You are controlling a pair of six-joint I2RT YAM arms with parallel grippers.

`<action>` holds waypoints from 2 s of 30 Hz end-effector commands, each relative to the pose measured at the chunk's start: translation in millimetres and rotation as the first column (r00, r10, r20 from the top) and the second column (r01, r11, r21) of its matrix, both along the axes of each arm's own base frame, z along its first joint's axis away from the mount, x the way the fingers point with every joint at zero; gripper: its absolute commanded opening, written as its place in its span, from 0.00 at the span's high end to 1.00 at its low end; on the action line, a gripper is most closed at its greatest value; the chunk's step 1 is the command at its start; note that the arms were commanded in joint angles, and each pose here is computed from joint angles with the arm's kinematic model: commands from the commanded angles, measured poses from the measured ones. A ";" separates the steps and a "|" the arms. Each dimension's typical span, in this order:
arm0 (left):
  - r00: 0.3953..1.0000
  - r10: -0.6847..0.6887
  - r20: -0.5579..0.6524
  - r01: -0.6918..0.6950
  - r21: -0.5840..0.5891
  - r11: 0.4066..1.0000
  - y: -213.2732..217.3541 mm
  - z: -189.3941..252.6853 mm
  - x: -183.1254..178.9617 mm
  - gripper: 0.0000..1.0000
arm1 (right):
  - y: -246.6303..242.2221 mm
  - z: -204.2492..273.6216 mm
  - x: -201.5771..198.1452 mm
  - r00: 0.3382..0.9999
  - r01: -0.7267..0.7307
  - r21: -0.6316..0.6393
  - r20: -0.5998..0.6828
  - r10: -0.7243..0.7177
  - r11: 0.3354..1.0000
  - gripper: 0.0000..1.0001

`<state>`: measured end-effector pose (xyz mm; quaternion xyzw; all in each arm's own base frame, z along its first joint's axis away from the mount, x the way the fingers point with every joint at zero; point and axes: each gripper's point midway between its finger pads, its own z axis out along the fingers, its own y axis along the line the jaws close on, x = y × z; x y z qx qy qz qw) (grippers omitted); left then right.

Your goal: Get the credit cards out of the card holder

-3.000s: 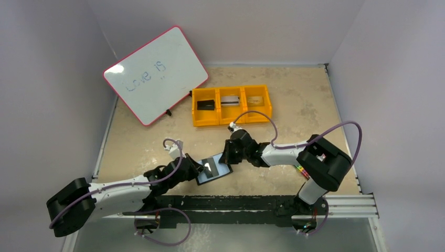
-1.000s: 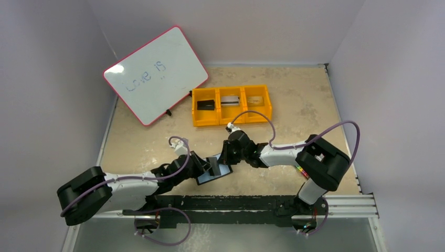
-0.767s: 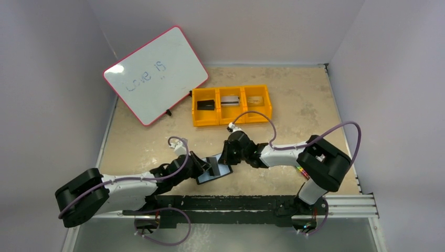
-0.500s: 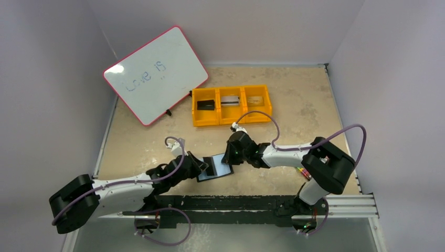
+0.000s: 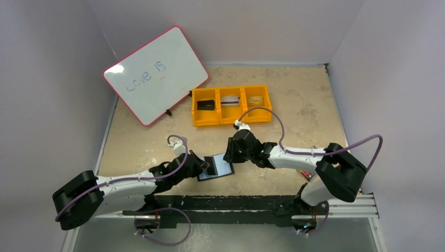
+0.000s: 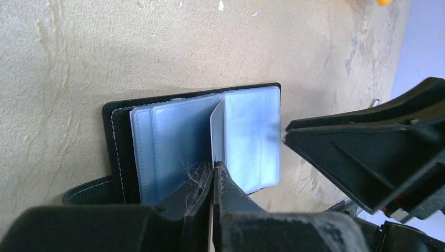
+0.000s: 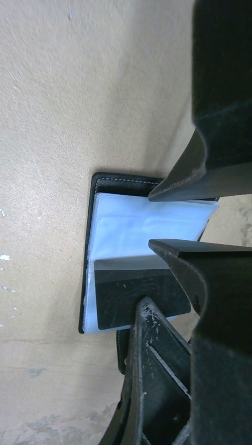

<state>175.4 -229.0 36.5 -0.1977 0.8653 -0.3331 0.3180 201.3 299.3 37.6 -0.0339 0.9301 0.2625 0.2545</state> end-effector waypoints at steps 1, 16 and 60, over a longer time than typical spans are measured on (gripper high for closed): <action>1.000 -0.023 0.018 0.023 0.049 0.999 0.8 -0.4 1.6 1.00 | -25.8 7.1 3.0 0.997 0.063 -0.066 0.042 -0.060 0.996 0.62; 0.999 -0.039 0.014 0.038 0.079 0.996 -0.5 2.5 2.3 1.00 | -14.3 1.6 -7.4 0.998 -0.034 0.001 0.059 0.034 0.999 0.87; 0.993 0.023 0.115 -0.057 0.298 0.953 39.3 38.0 19.6 1.00 | 3.0 -75.0 -17.0 0.984 -0.170 -0.164 -0.073 0.160 0.972 0.90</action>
